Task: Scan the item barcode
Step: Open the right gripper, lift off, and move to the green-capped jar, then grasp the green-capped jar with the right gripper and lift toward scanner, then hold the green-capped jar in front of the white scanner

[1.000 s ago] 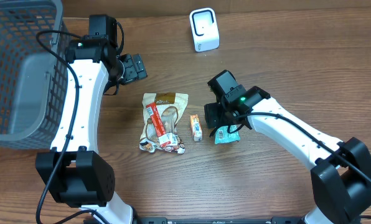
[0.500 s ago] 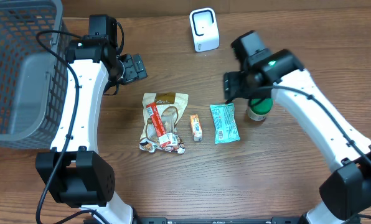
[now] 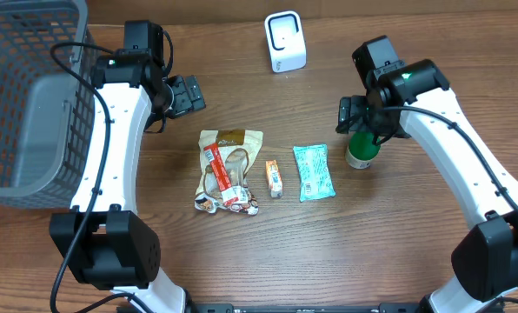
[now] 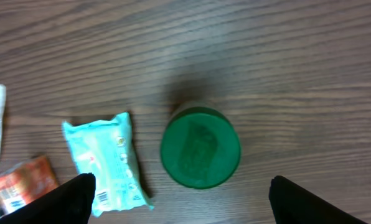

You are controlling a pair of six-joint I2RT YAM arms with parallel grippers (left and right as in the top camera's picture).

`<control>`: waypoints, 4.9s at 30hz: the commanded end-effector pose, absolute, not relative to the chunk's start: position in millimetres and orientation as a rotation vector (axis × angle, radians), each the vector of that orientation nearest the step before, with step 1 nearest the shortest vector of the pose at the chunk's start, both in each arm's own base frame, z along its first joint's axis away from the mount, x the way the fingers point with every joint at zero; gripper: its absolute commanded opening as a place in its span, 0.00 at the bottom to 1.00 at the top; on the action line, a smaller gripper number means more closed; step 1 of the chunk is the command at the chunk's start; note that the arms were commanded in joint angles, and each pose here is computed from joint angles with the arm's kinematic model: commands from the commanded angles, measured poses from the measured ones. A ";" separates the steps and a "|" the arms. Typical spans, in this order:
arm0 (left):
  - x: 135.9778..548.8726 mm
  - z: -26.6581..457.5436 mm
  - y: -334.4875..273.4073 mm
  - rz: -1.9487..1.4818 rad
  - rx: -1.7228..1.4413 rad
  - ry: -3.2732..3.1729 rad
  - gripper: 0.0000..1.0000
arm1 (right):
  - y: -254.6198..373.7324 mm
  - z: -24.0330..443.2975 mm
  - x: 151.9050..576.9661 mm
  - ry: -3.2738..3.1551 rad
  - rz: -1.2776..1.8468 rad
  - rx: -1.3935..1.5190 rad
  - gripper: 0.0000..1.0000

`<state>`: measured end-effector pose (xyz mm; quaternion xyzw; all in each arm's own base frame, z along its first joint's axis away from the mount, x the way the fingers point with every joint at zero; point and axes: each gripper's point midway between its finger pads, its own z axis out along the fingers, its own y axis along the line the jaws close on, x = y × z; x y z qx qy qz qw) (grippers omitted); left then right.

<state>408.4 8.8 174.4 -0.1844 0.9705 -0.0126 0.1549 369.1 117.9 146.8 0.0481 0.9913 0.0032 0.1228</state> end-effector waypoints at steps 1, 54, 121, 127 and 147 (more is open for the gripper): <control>409.9 184.3 10.9 -0.032 -0.499 2.757 1.00 | 111.1 128.5 367.3 2.906 -0.066 0.134 0.92; 409.9 184.3 10.8 -0.033 -0.498 2.757 1.00 | 113.4 28.5 353.9 3.018 -0.079 0.008 0.81; 410.0 184.3 10.1 -0.033 -0.496 2.758 1.00 | 237.6 239.0 573.7 2.301 0.410 -0.183 0.26; 409.9 184.3 10.8 -0.033 -0.498 2.757 1.00 | 251.0 215.6 608.2 2.226 0.457 -0.128 0.08; 410.0 184.3 10.1 -0.033 -0.496 2.758 1.00 | 276.1 177.4 672.7 1.997 0.638 0.068 0.04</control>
